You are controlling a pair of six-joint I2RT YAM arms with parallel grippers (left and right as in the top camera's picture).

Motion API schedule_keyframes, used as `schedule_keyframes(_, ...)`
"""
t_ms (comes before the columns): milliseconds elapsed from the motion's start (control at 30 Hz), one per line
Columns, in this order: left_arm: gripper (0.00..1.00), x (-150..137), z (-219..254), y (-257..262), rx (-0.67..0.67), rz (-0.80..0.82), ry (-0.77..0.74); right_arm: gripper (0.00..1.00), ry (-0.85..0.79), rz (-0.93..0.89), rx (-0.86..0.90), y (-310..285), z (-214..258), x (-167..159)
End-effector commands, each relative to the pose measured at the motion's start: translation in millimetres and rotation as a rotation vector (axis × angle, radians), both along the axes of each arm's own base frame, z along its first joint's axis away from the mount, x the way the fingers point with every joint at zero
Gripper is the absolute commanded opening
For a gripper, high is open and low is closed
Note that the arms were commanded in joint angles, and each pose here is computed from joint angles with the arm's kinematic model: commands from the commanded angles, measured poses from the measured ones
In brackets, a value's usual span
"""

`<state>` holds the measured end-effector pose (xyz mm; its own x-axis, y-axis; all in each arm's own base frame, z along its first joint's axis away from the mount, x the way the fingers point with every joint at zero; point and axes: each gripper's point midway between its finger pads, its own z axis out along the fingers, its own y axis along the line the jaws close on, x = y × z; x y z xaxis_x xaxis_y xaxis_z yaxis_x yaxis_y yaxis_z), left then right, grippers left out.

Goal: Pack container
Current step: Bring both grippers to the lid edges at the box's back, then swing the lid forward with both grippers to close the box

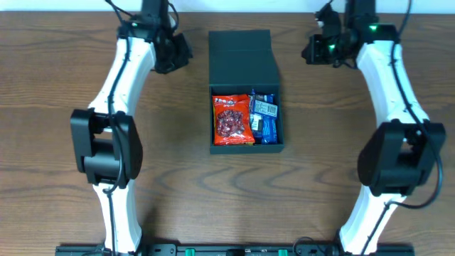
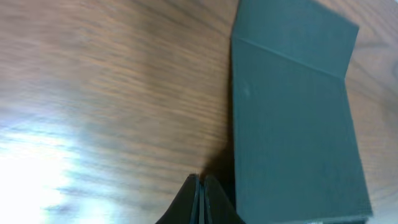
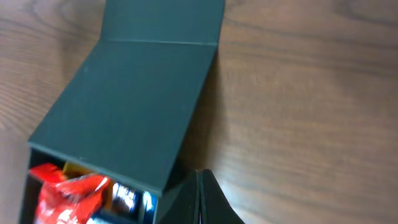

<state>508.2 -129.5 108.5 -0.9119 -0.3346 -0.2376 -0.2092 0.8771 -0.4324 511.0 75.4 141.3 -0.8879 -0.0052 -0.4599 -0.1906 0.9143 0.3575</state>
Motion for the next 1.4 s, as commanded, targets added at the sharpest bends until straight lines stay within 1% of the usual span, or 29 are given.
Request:
schedule_keyframes(0,0.06,-5.5,-29.9,-16.6,-0.021,-0.014,0.047,0.02,0.113,-0.011,-0.009,4.2,-52.1,-3.5)
schedule_keyframes(100,0.06,1.1,-46.4,-20.7,-0.045,0.035,0.068,0.02,0.186,0.012,0.059,13.3,-81.6,-7.8)
schedule_keyframes(167,0.06,3.6,-61.2,-29.9,-0.099,0.024,0.090,0.02,0.233,0.021,0.088,17.2,-100.1,-11.8)
schedule_keyframes(233,0.05,3.2,-72.3,-39.4,-0.162,0.013,0.119,0.02,0.264,0.029,0.113,21.2,-112.3,-15.0)
schedule_keyframes(367,0.06,-1.7,-94.9,-46.6,-0.210,0.027,0.185,0.02,0.285,0.053,0.181,31.9,-124.7,-15.8)
schedule_keyframes(433,0.06,-1.8,-99.5,-50.4,-0.233,0.024,0.195,0.02,0.262,0.078,0.236,40.4,-121.4,-11.4)
schedule_keyframes(600,0.06,6.0,-94.4,-58.0,-0.279,0.003,0.159,0.02,0.225,0.134,0.368,58.8,-116.5,-5.0)
schedule_keyframes(833,0.06,11.0,-86.7,-65.9,-0.327,-0.026,0.129,0.02,0.251,0.147,0.446,67.8,-120.0,-8.0)
schedule_keyframes(1000,0.06,14.5,-76.8,-75.8,-0.383,-0.084,0.089,0.01,0.210,0.212,0.556,80.3,-101.5,-6.9)
schedule_keyframes(1100,0.05,15.2,-70.5,-81.3,-0.419,-0.121,0.069,0.01,0.173,0.281,0.619,87.4,-89.5,-10.4)
schedule_keyframes(1200,0.06,11.0,-63.8,-87.0,-0.461,-0.182,0.057,0.01,0.145,0.319,0.659,89.8,-80.3,-11.8)
schedule_keyframes(1367,0.06,13.5,-46.0,-85.9,-0.529,-0.247,0.015,0.02,0.101,0.323,0.647,80.4,-66.3,-8.4)
